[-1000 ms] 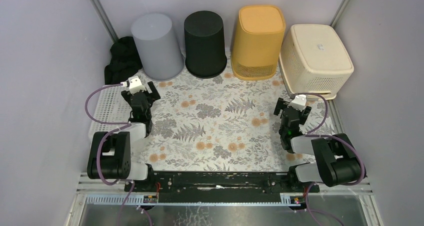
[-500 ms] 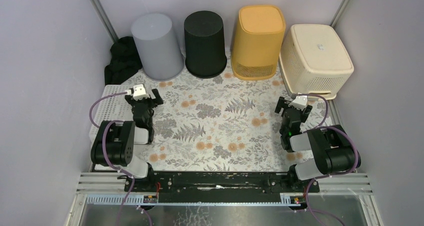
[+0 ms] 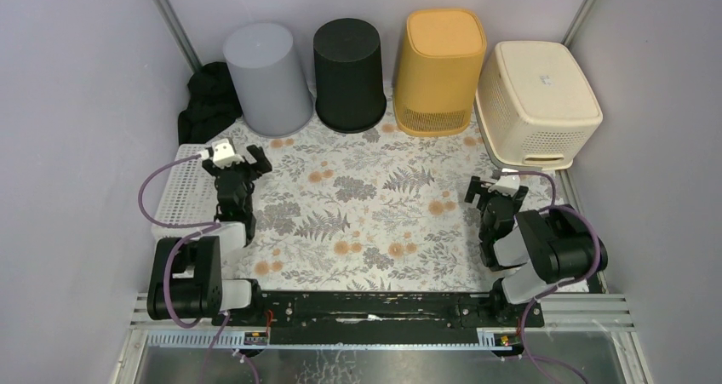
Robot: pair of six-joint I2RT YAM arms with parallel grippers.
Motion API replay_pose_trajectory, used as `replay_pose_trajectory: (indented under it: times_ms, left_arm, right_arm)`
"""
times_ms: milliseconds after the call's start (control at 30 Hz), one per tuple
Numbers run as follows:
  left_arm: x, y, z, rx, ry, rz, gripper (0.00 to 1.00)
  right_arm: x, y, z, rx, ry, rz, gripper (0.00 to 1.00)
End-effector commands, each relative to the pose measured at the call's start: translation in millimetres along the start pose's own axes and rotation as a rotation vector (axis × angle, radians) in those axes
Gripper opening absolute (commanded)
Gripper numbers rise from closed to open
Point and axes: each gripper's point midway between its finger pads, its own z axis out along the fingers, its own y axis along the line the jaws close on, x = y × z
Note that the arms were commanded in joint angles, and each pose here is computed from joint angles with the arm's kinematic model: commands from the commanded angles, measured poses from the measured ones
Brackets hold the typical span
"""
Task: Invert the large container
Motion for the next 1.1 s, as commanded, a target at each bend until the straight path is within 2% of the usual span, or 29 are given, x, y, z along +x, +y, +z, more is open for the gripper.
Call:
replay_pose_trajectory:
  times_ms: [0, 67, 133, 300, 400, 567, 633, 733, 1000, 1067]
  left_arm:
    - [5.0, -7.2, -12.2, 0.059, 0.002, -0.028, 1.00]
    - [2.6, -11.4, -20.3, 0.096, -0.024, -0.018, 1.00]
    - [2.7, -9.7, -26.8, 0.091, -0.037, -0.013, 1.00]
    - [28.3, -2.0, -38.4, 0.026, 0.018, 0.007, 1.00]
    - [39.8, -12.4, -34.6, 0.058, 0.043, 0.065, 1.00]
    - [45.1, -8.9, -39.3, 0.054, -0.028, 0.060, 1.00]
    - [47.9, -7.4, -33.9, 0.039, -0.019, 0.053, 1.00]
    - [60.1, -10.9, -21.3, 0.041, 0.063, 0.077, 1.00]
    - [62.6, -15.1, -19.4, 0.051, 0.073, 0.096, 1.00]
    - [65.9, -25.2, -18.5, 0.107, 0.091, 0.128, 1.00]
  right_arm:
    - [-24.2, 6.9, 9.7, -0.024, -0.090, 0.025, 0.99]
    - [-20.0, 4.4, 15.5, -0.005, -0.045, 0.031, 0.99]
    - [-26.5, 4.7, 15.2, -0.009, -0.084, 0.039, 0.99]
    - [-23.5, 4.9, 16.5, -0.005, -0.066, 0.034, 0.99]
    - [-24.4, 4.8, 16.5, -0.006, -0.071, 0.035, 0.99]
    - [-24.0, 5.1, 16.5, -0.007, -0.070, 0.034, 0.99]
    - [-23.7, 4.8, 16.5, -0.006, -0.069, 0.033, 0.99]
    - [-24.1, 4.8, 16.9, -0.006, -0.069, 0.033, 0.99]
    - [-23.1, 6.7, 17.6, -0.016, -0.063, 0.029, 0.99]
    - [-22.8, 8.7, 17.5, -0.026, -0.060, 0.024, 0.99]
